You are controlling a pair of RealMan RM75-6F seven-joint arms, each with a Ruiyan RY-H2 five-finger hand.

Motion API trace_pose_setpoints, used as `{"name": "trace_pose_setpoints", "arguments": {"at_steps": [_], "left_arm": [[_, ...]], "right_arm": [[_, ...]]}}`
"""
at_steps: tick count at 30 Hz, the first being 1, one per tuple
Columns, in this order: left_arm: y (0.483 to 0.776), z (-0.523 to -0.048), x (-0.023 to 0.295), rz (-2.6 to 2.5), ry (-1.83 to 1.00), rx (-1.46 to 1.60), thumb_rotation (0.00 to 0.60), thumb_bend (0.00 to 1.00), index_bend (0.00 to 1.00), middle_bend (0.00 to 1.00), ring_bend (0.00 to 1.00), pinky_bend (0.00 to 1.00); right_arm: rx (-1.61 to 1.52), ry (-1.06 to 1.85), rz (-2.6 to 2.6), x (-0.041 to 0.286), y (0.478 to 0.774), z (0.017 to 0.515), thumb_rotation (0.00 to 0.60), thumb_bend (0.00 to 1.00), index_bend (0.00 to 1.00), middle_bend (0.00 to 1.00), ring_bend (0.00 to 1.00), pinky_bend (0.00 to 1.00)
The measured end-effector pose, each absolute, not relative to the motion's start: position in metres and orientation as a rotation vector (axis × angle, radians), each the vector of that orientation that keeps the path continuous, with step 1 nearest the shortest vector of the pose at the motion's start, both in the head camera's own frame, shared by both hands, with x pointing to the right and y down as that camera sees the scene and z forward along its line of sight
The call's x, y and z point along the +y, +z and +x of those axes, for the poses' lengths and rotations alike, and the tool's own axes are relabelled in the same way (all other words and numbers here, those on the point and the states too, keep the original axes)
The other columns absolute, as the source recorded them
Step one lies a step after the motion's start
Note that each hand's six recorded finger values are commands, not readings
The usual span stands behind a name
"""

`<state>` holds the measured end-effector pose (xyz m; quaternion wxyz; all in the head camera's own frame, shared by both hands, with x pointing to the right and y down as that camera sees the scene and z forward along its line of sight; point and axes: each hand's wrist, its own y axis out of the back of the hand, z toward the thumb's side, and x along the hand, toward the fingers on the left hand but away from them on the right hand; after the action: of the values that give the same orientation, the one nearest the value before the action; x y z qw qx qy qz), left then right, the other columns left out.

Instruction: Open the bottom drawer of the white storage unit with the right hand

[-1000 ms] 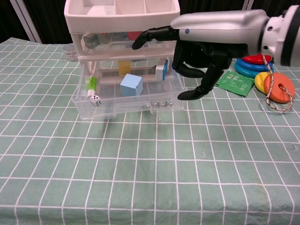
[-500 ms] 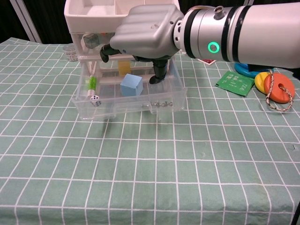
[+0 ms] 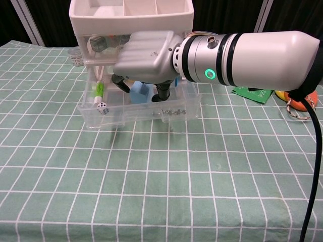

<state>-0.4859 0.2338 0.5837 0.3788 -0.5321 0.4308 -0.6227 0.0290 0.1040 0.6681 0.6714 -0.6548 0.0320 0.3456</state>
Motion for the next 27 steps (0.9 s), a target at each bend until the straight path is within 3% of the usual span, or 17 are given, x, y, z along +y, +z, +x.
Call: {"name": "trace_pose_setpoints", "arguments": {"at_steps": [8,15,21,27], "left_arm": [[0.583,-0.489,0.233,-1.359,-1.586,1.100,0.600,0.02,0.38,0.26,0.21,0.21],[0.582,-0.484,0.227,-1.366,-1.555,1.093,0.600,0.03,0.38,0.26,0.21,0.21],[0.583,-0.476,0.225,-1.380,-1.538,1.082,0.600,0.02,0.37,0.26,0.21,0.21],[0.580,-0.468,0.226,-1.382,-1.524,1.075,0.600,0.02,0.38,0.26,0.21,0.21]], "right_arm": [[-0.113,0.730,-1.477,0.094,0.634,0.041,0.600,0.33,0.65,0.92,0.97,1.00],[-0.349,0.784,-1.451,0.095,0.593,0.125,0.600,0.33,0.63,0.92,0.97,1.00],[-0.394,0.949,-1.521,0.117,0.612,0.199,0.600,0.33,0.60,0.92,0.97,1.00],[-0.331,1.034,-1.581,0.127,0.652,0.224,0.600,0.33,0.58,0.92,0.96,1.00]]}}
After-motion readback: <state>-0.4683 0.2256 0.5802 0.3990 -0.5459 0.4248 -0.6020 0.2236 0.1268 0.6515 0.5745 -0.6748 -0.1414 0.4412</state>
